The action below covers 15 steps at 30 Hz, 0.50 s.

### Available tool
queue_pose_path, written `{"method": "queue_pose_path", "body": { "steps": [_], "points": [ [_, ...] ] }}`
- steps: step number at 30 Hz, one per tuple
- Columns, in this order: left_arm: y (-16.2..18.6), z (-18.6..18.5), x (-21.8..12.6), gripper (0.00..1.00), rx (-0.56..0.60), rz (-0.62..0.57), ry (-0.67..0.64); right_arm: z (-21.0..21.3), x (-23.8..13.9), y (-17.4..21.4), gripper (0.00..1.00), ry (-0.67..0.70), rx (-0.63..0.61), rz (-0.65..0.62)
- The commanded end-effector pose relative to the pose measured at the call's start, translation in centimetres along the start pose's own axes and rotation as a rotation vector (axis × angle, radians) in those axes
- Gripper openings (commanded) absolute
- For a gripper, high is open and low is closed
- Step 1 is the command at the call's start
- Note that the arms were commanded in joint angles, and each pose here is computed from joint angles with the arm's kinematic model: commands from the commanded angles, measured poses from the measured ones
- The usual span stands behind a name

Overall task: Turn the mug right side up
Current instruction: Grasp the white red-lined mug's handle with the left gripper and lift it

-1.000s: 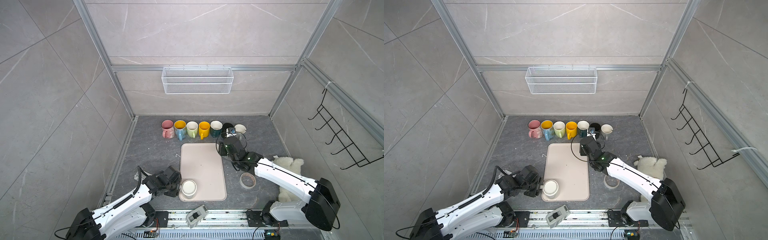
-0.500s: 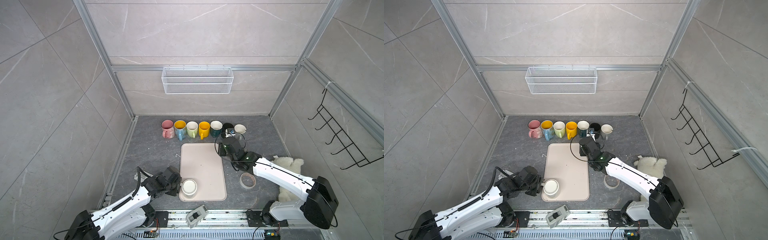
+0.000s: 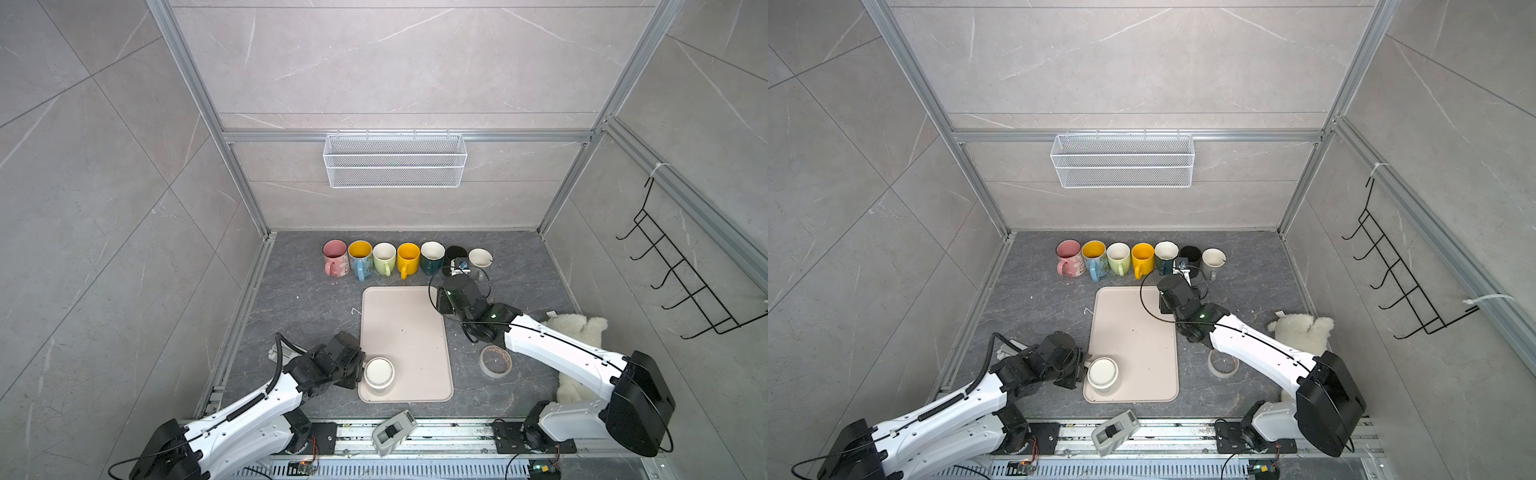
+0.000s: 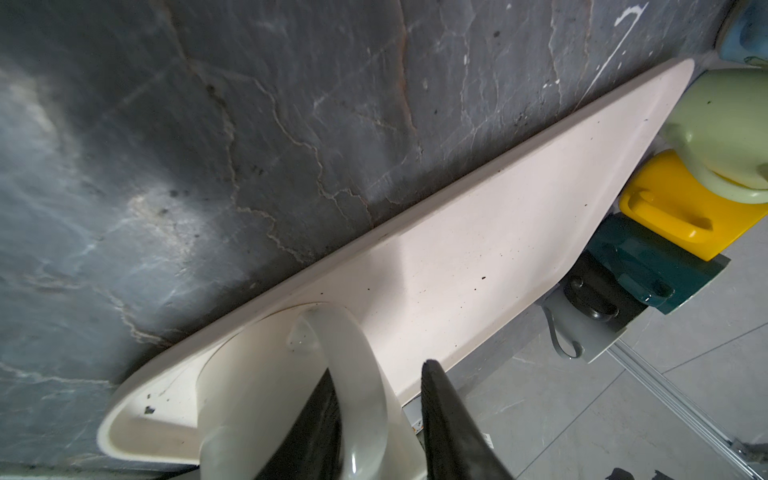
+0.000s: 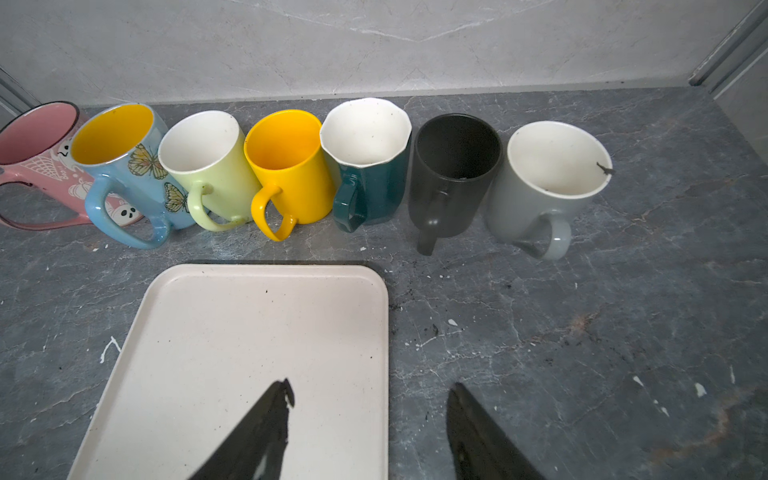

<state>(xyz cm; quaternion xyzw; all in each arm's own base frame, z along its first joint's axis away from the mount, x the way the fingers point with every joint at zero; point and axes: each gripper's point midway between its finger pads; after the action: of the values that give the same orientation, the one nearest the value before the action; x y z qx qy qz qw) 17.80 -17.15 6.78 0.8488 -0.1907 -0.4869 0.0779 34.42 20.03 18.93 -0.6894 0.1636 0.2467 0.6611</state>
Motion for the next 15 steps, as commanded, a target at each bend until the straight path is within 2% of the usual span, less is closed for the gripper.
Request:
{"method": "queue_pose_path", "body": {
  "steps": [1,12,15],
  "points": [
    [0.0,-0.7,0.1,0.32,-0.017,-0.003,0.047,0.1,0.2,0.1,0.62,0.016,0.005,0.010],
    [0.1,-2.1,0.2,0.24,0.026,0.001,0.123,0.1,0.4,0.4,0.62,0.020,-0.004,0.024],
    [0.3,-2.4,0.2,0.14,0.045,0.006,0.142,0.0,0.4,0.5,0.62,0.023,-0.007,0.028]
  ]
}}
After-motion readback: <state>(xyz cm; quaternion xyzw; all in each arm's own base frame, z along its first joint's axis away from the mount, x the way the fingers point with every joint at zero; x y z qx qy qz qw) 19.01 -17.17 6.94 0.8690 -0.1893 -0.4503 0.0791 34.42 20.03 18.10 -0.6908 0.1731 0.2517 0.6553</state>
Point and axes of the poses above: each gripper's point midway between its finger pads, its own x axis out along the fingers, its own z axis along the line the jaws close on, y = z × x, and after that the axes turned 6 degrees about -x, right-handed
